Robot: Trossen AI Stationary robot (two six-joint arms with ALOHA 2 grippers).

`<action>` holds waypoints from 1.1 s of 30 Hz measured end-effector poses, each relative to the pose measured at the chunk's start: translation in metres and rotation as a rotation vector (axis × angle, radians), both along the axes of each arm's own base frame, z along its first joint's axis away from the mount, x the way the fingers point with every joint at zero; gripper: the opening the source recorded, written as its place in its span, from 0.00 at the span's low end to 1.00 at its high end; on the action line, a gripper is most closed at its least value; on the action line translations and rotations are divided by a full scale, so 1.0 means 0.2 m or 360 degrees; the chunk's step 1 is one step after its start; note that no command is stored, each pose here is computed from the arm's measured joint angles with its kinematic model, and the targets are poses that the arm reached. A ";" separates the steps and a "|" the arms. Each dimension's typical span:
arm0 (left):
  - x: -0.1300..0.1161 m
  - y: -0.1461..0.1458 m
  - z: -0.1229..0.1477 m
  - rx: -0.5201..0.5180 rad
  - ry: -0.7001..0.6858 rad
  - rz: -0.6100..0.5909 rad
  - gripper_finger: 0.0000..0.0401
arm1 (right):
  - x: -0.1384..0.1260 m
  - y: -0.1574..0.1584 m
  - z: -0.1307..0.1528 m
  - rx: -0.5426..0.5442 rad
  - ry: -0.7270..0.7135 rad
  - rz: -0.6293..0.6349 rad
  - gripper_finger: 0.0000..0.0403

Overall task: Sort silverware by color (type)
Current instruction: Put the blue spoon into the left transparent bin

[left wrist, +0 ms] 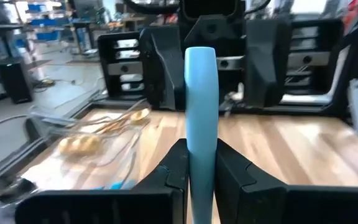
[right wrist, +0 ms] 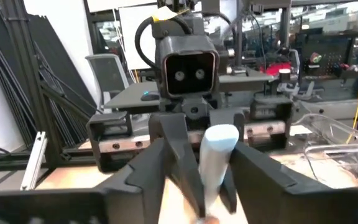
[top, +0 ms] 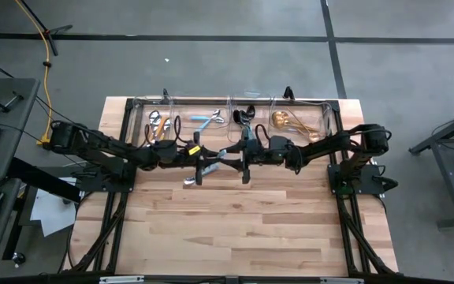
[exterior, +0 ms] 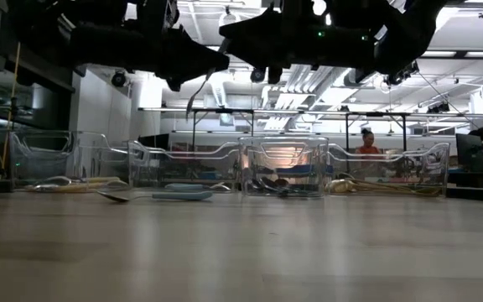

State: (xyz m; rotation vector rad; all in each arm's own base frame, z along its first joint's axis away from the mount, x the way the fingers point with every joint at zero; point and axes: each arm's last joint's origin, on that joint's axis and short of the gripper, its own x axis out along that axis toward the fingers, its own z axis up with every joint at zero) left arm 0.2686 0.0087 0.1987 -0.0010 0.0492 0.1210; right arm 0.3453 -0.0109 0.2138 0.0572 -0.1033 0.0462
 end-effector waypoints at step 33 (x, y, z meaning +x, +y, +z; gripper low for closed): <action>-0.45 0.00 0.10 0.0052 -0.0223 0.0148 0.07 | -0.57 -0.13 -0.02 0.0018 -0.0051 -0.0501 0.49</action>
